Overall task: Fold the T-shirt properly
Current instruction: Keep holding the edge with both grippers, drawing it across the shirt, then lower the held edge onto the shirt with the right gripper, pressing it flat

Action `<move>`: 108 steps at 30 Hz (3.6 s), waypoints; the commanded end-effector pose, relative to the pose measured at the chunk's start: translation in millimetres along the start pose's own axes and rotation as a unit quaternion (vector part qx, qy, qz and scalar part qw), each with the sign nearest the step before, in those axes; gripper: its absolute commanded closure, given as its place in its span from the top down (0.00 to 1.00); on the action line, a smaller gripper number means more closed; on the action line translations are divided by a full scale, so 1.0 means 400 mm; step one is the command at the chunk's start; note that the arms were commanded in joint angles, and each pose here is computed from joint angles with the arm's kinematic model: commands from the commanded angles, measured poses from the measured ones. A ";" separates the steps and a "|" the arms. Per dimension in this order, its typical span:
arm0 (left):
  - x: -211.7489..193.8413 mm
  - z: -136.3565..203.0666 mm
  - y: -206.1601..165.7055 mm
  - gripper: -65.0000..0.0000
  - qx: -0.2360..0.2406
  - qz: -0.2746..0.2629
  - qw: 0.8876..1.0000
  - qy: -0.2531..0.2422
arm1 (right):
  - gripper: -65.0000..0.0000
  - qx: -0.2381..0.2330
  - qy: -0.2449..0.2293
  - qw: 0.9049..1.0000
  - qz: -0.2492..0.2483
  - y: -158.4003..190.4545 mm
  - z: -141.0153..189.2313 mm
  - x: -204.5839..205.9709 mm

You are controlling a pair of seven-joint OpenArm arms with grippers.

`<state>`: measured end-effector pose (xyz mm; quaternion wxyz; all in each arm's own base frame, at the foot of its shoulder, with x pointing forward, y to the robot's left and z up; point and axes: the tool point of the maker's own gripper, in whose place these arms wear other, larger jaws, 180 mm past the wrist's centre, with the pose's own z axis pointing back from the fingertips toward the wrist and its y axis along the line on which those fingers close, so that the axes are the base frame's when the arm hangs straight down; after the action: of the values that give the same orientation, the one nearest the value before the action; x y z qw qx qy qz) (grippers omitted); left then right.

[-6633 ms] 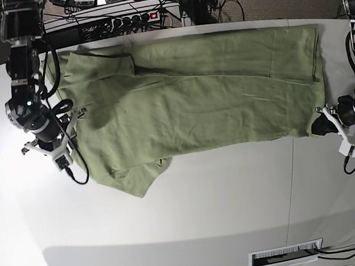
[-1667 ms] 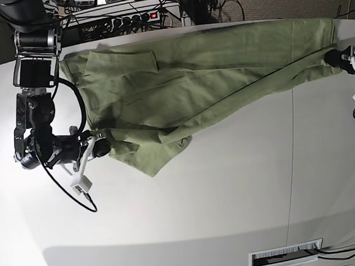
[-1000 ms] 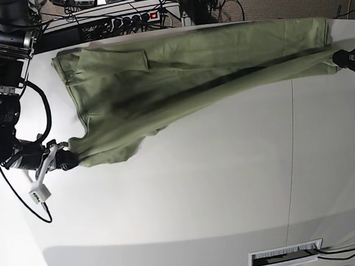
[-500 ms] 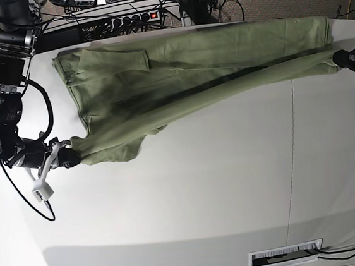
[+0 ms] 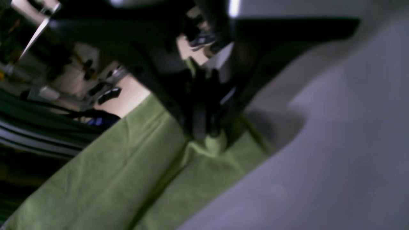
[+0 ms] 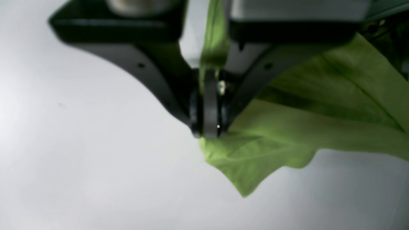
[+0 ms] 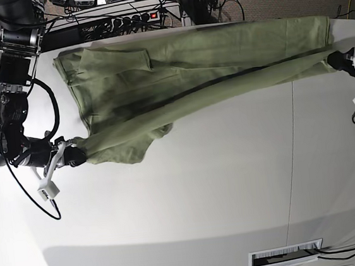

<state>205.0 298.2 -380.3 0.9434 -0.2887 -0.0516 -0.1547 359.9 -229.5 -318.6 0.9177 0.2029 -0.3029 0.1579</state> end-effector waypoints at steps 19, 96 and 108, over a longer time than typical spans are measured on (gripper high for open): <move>-0.060 -0.031 -0.059 0.00 -0.022 -0.032 0.999 0.034 | 0.00 -0.011 -0.003 1.000 0.006 -0.016 0.021 -0.005; -0.054 -0.066 -0.082 0.27 -0.042 -0.031 0.998 0.026 | 0.07 0.017 0.039 0.997 0.072 0.116 -0.286 -0.007; -0.054 -0.066 -0.082 0.27 -0.042 -0.031 0.998 0.026 | 0.00 0.092 0.020 0.991 0.092 0.234 -0.223 0.067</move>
<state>168.2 256.1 -396.5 0.9246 -0.3308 -0.0218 -0.1878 369.5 -102.9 -363.6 0.8952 0.2531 -0.2510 0.2677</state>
